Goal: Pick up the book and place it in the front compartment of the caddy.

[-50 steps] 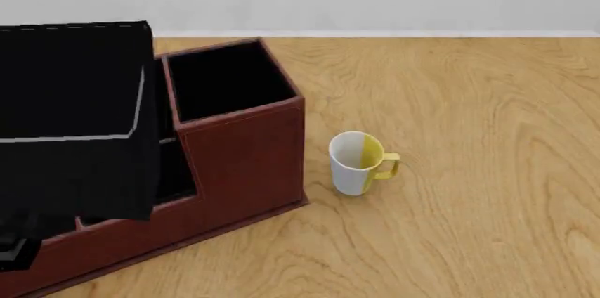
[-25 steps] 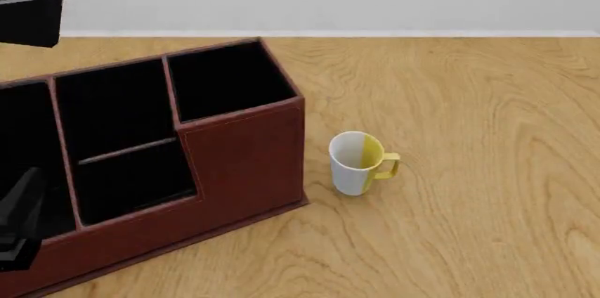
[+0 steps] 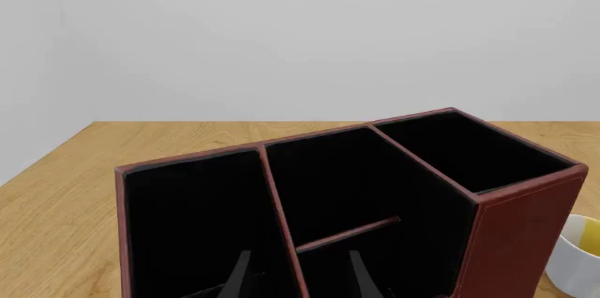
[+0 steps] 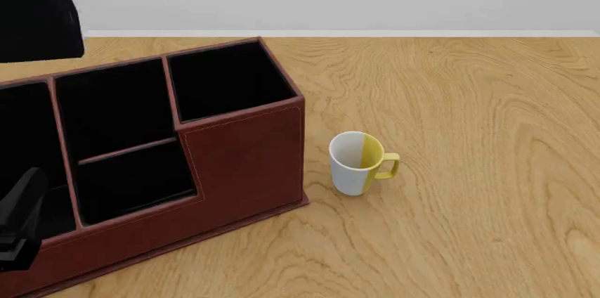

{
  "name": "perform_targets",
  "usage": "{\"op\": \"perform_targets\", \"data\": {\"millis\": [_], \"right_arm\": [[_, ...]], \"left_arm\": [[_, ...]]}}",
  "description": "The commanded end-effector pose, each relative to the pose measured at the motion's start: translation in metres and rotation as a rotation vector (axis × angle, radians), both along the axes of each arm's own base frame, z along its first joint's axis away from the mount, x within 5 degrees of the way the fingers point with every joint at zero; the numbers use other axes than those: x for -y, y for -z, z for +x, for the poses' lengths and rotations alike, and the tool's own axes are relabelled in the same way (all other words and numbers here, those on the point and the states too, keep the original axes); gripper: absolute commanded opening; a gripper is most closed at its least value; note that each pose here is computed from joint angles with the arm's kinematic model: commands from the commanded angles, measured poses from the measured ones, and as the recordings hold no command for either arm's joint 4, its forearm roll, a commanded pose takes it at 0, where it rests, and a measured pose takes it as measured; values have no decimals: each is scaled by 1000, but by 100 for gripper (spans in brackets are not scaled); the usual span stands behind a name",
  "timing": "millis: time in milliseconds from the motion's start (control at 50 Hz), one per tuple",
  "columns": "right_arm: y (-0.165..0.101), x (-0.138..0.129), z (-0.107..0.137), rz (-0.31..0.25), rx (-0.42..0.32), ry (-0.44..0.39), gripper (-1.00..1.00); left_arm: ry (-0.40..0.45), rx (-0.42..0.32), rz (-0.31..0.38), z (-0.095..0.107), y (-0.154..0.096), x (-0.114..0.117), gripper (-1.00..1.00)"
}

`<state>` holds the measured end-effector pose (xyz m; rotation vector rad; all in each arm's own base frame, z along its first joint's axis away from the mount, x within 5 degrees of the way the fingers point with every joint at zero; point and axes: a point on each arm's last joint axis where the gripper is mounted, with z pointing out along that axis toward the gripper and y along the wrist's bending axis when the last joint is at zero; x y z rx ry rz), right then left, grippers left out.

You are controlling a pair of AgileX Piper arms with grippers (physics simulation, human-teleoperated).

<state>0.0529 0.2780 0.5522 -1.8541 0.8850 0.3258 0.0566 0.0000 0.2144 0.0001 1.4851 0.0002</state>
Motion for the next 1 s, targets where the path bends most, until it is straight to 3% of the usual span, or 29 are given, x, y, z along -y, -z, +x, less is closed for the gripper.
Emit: {"op": "perform_targets", "data": {"millis": [20,140,340,480,720,820,1000], "right_arm": [[5,-12,-5,-18,18,-30,-100],[17,-29,2,-57,21,-23,-100],[25,-46,16,-76,35,-3,-100],[34,-61,37,-97,54,34,-100],[35,-74,64,-70,72,89,-100],[30,-74,59,-41,49,92,-100],[35,-83,56,-43,24,91,-100]], "left_arm": [[0,0,0,0,0,0,100],[0,0,0,0,0,0,100],[0,0,0,0,0,0,100],[0,0,0,0,0,0,100],[0,0,0,0,0,0,100],[0,0,0,0,0,0,100],[0,0,0,0,0,0,100]]}}
